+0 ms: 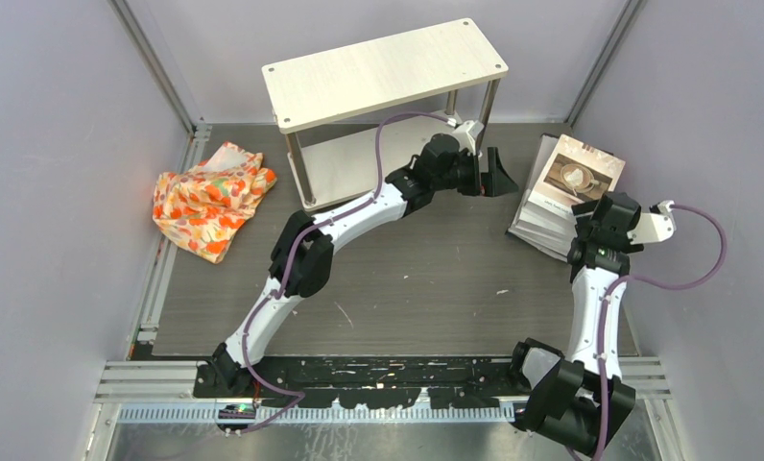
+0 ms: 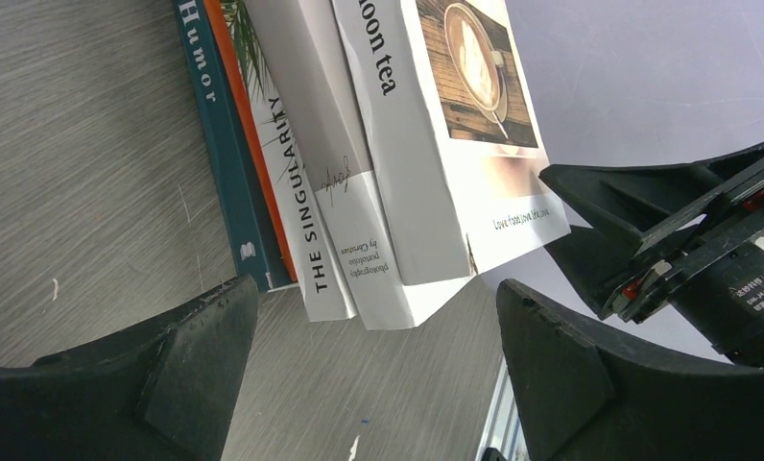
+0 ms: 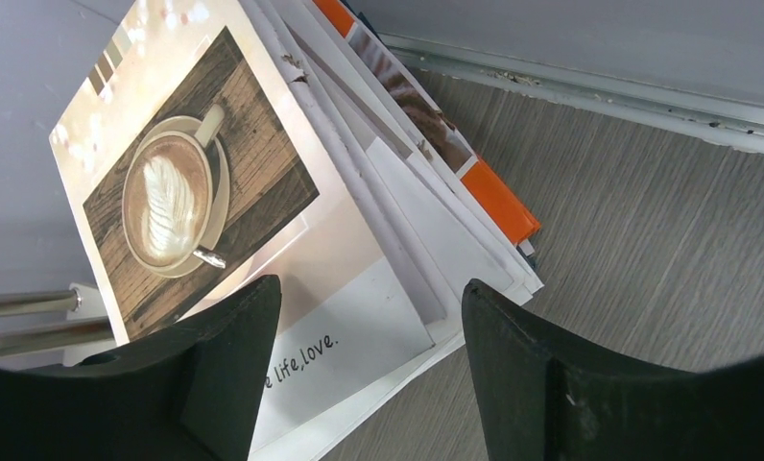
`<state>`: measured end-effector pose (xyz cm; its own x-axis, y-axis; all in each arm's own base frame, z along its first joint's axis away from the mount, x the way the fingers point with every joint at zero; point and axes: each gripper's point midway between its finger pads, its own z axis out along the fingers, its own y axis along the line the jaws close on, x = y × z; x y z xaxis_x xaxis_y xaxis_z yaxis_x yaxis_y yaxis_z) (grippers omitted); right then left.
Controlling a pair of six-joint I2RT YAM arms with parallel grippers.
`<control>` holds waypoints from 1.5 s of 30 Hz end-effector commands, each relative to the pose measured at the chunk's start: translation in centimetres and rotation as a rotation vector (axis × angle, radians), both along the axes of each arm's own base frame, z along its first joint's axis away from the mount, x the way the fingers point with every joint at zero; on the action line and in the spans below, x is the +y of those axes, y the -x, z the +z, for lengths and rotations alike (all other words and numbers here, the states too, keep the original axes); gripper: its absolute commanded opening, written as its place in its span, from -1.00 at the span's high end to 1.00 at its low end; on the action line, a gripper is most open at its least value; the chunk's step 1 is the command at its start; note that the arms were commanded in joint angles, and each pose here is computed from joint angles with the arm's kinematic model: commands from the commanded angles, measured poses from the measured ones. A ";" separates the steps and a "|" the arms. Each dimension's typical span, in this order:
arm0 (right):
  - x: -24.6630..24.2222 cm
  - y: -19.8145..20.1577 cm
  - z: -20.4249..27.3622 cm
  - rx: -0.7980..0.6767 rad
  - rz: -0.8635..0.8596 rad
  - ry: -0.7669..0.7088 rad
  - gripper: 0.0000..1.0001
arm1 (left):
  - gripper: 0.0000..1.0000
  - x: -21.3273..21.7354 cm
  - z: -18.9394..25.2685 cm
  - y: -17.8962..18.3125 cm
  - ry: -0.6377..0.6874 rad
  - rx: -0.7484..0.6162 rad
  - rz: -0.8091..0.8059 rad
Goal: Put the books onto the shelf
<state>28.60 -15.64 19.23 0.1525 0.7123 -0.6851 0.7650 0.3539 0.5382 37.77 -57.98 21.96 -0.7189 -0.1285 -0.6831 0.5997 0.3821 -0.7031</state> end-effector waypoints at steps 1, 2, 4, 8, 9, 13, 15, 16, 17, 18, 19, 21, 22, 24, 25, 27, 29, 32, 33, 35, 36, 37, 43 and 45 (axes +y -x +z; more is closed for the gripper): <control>-0.4 -1.0 0.8 -0.085 -0.010 -0.003 -0.47 | -0.88 0.2 3.3 -0.4 0.063 -0.084 0.007; -0.3 -1.0 0.7 -0.093 -0.011 -0.013 -0.45 | -0.88 0.3 3.1 -0.4 0.059 -0.084 0.007; -0.2 -1.1 0.4 -0.108 -0.015 -0.030 -0.43 | -0.88 0.4 3.0 -0.3 0.058 -0.087 0.007; -0.1 -1.1 0.3 -0.150 -0.026 -0.047 -0.37 | -0.88 0.6 3.0 -0.3 0.058 -0.098 0.005; -0.1 -1.0 0.4 -0.165 -0.029 -0.047 -0.35 | -0.88 0.7 3.0 -0.3 0.058 -0.101 0.006; 0.1 -0.8 0.4 -0.191 -0.037 -0.052 -0.22 | -0.88 0.8 2.7 -0.2 0.059 -0.102 0.004; 0.1 -0.7 0.4 -0.197 -0.040 -0.055 -0.14 | -0.88 0.9 2.5 -0.1 0.059 -0.101 0.001; 0.2 -0.6 0.3 -0.198 -0.041 -0.057 -0.10 | -0.88 1.0 2.5 -0.1 0.058 -0.101 0.001; 0.2 -0.5 0.4 -0.203 -0.043 -0.057 -0.05 | -0.88 1.0 2.3 0.0 0.056 -0.099 0.000; 0.3 -0.4 0.4 -0.205 -0.044 -0.058 0.00 | -0.88 1.0 2.4 0.1 0.056 -0.099 -0.001; 0.3 -0.3 0.4 -0.208 -0.045 -0.058 0.06 | -0.88 1.1 2.4 0.1 0.056 -0.100 -0.001; 0.4 -0.2 0.4 -0.210 -0.046 -0.061 0.19 | -0.88 1.2 2.5 0.1 0.056 -0.101 -0.001; 0.4 -0.1 0.4 -0.209 -0.047 -0.062 0.26 | -0.88 1.2 2.5 0.1 0.056 -0.101 -0.001; 0.5 -0.1 0.5 -0.207 -0.047 -0.064 0.38 | -0.88 1.3 2.5 0.1 0.057 -0.101 0.001; 0.5 -0.1 0.5 -0.207 -0.047 -0.063 0.45 | -0.88 1.4 2.6 0.1 0.059 -0.100 0.001; 0.5 0.0 0.6 -0.205 -0.047 -0.062 0.61 | -0.88 1.4 2.7 0.1 0.064 -0.099 0.003; 0.5 0.1 0.7 -0.198 -0.044 -0.060 0.73 | -0.88 1.6 2.7 0.1 0.067 -0.098 0.009; 0.6 0.2 0.6 -0.188 -0.043 -0.060 0.89 | -0.88 1.9 2.7 0.0 0.071 -0.095 0.017; 0.6 0.3 0.7 -0.188 -0.041 -0.060 0.92 | -0.89 2.0 2.9 -0.1 0.076 -0.094 0.021; 0.7 0.4 0.8 -0.185 -0.038 -0.058 0.98 | -0.89 2.2 3.0 -0.3 0.085 -0.089 0.029; 0.8 0.5 0.9 -0.185 -0.034 -0.055 0.98 | -0.90 2.3 3.2 -0.4 0.092 -0.088 0.032; 0.8 0.6 0.9 -0.180 -0.031 -0.055 0.98 | -0.90 2.4 3.2 -0.5 0.097 -0.084 0.035; 1.6 0.7 1.5 -0.190 0.001 -0.066 0.98 | -0.99 2.8 3.9 -1.1 0.156 -0.052 0.045; 2.0 0.6 1.9 -0.209 0.017 -0.080 0.98 | -0.99 2.6 4.4 -1.0 0.187 -0.043 0.032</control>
